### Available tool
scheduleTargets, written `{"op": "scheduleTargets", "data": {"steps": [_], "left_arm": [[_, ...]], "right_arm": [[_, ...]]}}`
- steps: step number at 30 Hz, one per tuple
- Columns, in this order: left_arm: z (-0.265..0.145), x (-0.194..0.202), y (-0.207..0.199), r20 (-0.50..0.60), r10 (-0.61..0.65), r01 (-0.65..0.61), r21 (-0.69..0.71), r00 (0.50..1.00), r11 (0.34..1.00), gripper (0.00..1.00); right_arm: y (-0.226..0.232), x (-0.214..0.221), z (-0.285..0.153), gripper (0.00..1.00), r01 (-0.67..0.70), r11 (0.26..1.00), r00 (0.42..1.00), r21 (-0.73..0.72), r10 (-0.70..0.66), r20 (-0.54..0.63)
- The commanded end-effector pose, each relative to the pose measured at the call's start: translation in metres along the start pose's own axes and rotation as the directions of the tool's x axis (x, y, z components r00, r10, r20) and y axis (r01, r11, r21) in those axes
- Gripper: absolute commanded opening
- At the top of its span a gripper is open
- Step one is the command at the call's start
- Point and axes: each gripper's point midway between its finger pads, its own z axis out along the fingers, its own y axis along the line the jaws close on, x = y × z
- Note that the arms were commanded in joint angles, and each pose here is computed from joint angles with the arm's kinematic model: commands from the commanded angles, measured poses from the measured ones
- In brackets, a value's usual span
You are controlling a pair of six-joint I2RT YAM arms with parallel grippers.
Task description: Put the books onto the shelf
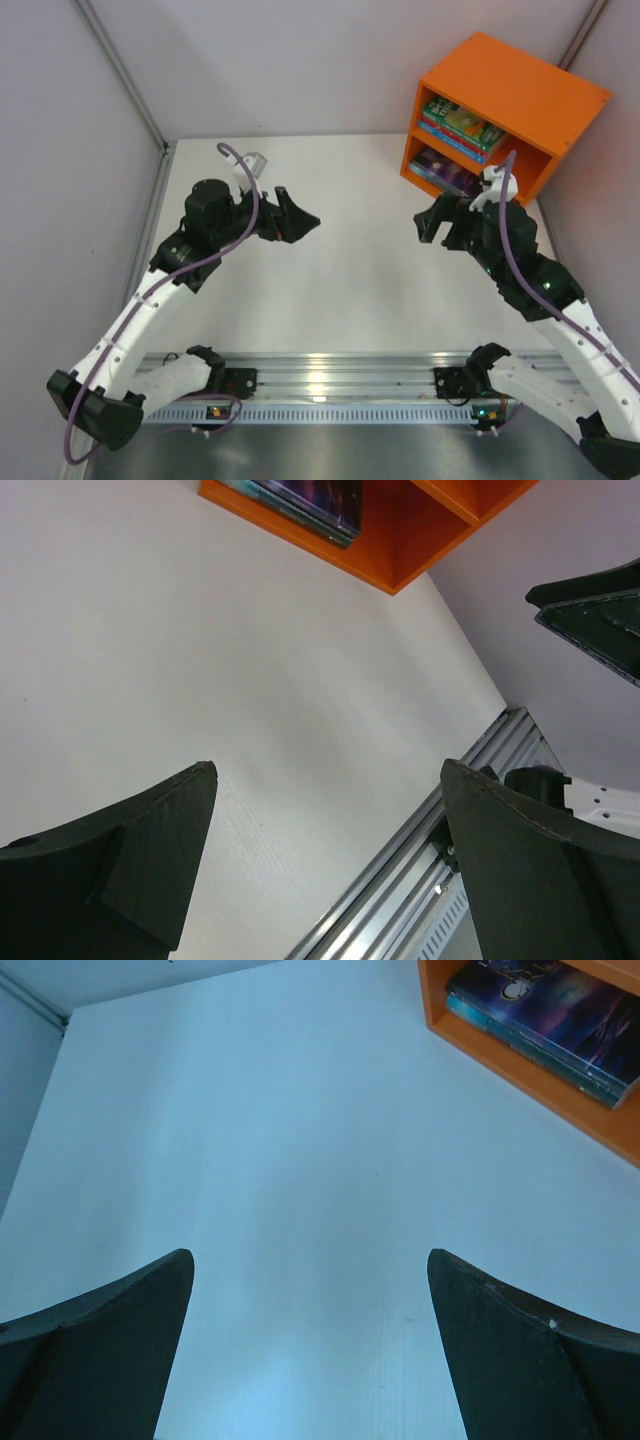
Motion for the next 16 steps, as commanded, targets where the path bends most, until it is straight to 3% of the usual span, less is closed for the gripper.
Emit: {"op": "scheduleTargets", "data": {"steps": [1,16], "left_arm": [[-0.01,0.005,0.002,0.057,0.02,-0.02,0.003,0.998,1.0,0.99],[-0.038,0.014,-0.009,0.075,0.046,-0.048,0.026,0.996,0.998,0.99]], "right_arm": [[0.003,0.012,-0.019,1.0,-0.087,0.995,0.996,-0.038,0.086,-0.03],[-0.001,0.019,-0.041,1.0,-0.081,0.992,0.997,-0.101,0.082,0.005]]}}
